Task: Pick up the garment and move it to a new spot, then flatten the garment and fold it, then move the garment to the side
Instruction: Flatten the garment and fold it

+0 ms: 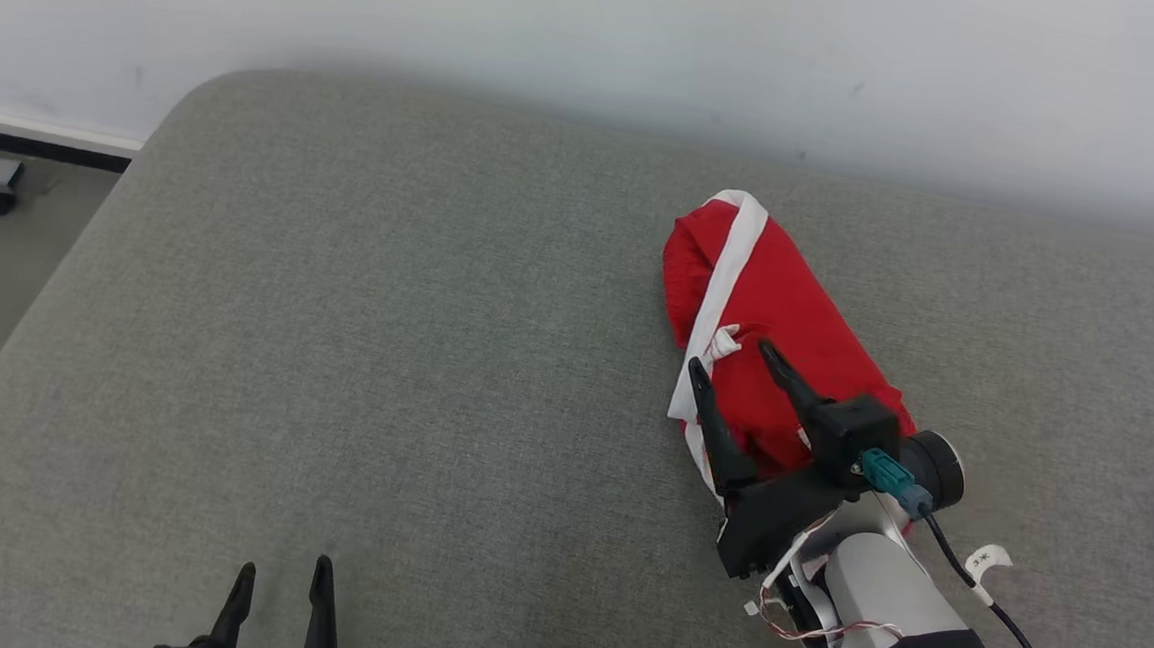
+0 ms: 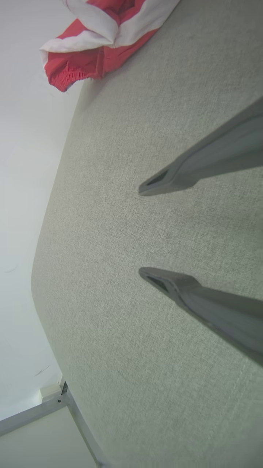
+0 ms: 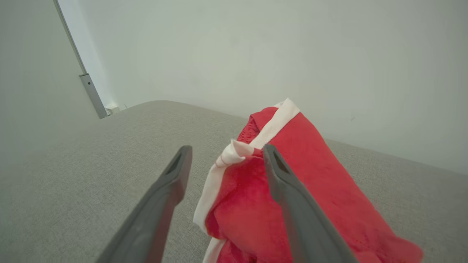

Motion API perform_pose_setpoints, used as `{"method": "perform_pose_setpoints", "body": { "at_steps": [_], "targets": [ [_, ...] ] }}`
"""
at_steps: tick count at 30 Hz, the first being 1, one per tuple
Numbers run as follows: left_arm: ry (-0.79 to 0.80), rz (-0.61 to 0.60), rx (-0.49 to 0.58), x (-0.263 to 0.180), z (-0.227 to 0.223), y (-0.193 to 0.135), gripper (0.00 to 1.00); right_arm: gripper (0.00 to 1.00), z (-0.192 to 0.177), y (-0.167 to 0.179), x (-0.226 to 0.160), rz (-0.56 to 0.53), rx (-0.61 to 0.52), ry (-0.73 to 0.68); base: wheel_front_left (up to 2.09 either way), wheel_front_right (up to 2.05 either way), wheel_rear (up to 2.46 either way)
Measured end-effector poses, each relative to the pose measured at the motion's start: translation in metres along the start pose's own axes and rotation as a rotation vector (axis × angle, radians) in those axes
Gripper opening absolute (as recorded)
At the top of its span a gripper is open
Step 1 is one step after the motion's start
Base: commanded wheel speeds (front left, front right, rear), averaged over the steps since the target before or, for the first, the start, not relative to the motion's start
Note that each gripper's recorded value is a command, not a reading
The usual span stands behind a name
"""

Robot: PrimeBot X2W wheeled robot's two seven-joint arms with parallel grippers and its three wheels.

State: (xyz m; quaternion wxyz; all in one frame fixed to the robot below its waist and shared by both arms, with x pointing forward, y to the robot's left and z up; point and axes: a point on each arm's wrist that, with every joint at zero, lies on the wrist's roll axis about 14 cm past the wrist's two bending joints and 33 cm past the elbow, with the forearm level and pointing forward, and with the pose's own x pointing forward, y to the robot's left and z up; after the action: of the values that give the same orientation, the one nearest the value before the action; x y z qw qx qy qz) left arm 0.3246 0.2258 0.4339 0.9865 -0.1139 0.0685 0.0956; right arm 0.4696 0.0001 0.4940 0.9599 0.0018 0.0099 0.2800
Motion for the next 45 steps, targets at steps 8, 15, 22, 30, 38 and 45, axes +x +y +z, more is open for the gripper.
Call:
{"method": "perform_pose_setpoints", "body": {
  "at_steps": [8, 15, 22, 30, 38, 45],
  "targets": [
    [0.009, 0.031, -0.010, 0.002, -0.002, 0.005, 1.00, 0.40, -0.023, 0.003, 0.017, 0.023, 0.014, 0.078, 0.00, 0.00, 0.00],
    [0.005, 0.016, -0.009, 0.012, 0.000, -0.001, 1.00, 0.00, -0.022, -0.011, 0.022, -0.012, 0.025, 0.079, 0.00, 0.00, 0.00],
    [0.022, -0.007, -0.011, 0.018, -0.005, -0.009, 1.00, 0.00, 0.034, -0.059, 0.040, -0.098, -0.007, -0.081, 0.00, 0.00, 0.00],
    [0.041, -0.022, -0.024, 0.020, -0.010, -0.015, 1.00, 0.00, 0.084, -0.156, 0.046, -0.269, -0.174, -0.147, 0.00, 0.00, 0.00],
    [0.068, -0.016, -0.024, 0.021, -0.018, -0.015, 1.00, 0.00, 0.049, -0.238, 0.019, -0.460, -0.218, -0.004, 0.00, 0.00, 0.00],
    [0.073, -0.023, -0.019, 0.028, -0.019, -0.018, 1.00, 1.00, 0.008, -0.266, -0.013, -0.567, -0.167, 0.105, 0.00, 0.00, 0.00]
  ]
}}
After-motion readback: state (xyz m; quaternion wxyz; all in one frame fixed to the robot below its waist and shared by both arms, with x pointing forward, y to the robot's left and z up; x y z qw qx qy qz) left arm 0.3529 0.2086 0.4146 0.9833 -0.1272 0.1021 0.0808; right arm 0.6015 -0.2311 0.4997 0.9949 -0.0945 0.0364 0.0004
